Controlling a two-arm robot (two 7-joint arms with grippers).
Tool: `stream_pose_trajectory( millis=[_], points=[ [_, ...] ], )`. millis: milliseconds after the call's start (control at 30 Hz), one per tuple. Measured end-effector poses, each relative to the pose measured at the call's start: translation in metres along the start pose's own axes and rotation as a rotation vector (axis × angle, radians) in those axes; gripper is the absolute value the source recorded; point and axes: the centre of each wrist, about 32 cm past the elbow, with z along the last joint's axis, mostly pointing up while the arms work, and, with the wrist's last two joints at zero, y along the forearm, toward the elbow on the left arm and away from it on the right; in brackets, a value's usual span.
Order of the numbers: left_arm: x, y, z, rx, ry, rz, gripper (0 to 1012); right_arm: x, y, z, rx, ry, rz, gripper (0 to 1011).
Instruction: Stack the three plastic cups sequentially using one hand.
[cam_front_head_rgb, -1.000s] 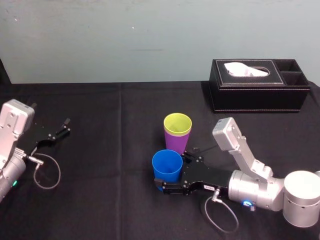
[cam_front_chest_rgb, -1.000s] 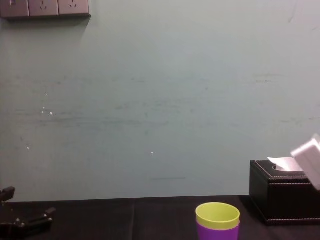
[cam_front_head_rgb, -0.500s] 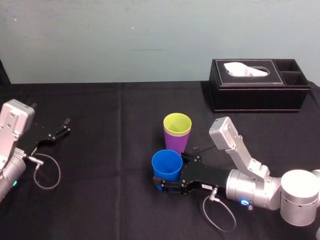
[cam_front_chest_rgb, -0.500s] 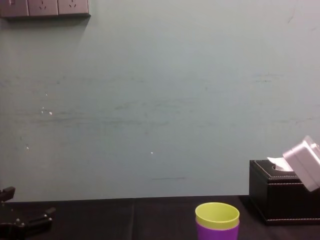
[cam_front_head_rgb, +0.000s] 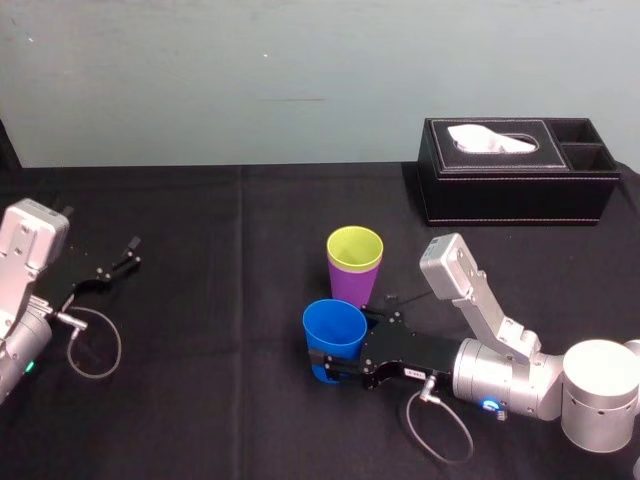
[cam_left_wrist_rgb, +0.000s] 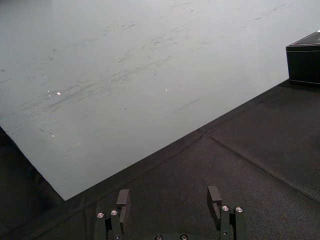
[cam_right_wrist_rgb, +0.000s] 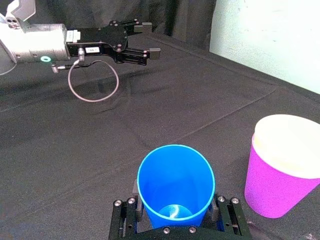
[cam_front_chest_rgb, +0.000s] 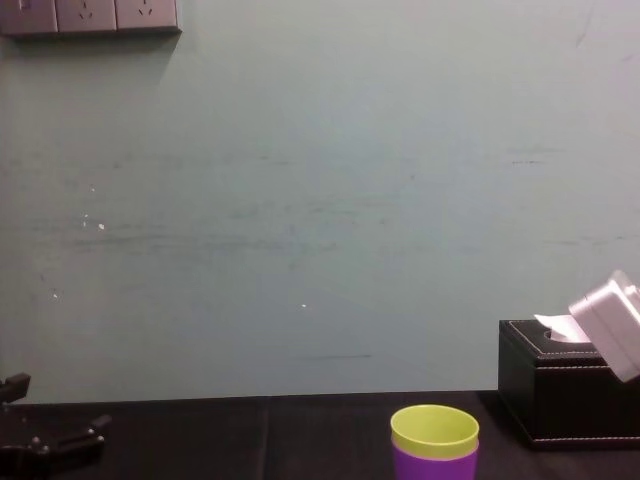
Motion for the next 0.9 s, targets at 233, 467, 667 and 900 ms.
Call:
stream_pose_trajectory(
  millis=[233,467,667,900],
  points=[
    [0.0,0.0,0.0,0.0,0.0,0.0,1010,0.0001,-0.0003,0.0001,0.001,0.0,0.0,729],
    [0.0,0.0,0.0,0.0,0.0,0.0,1010,0.0,-0.0005,0.0,0.001,0.0,0.0,729],
    [0.0,0.0,0.0,0.0,0.0,0.0,1010,0.0,-0.0006,0.0001,0.001,0.0,0.0,729],
    [0.0,0.0,0.0,0.0,0.0,0.0,1010,0.0,-0.0006,0.0001,0.001,0.0,0.0,729]
  ],
)
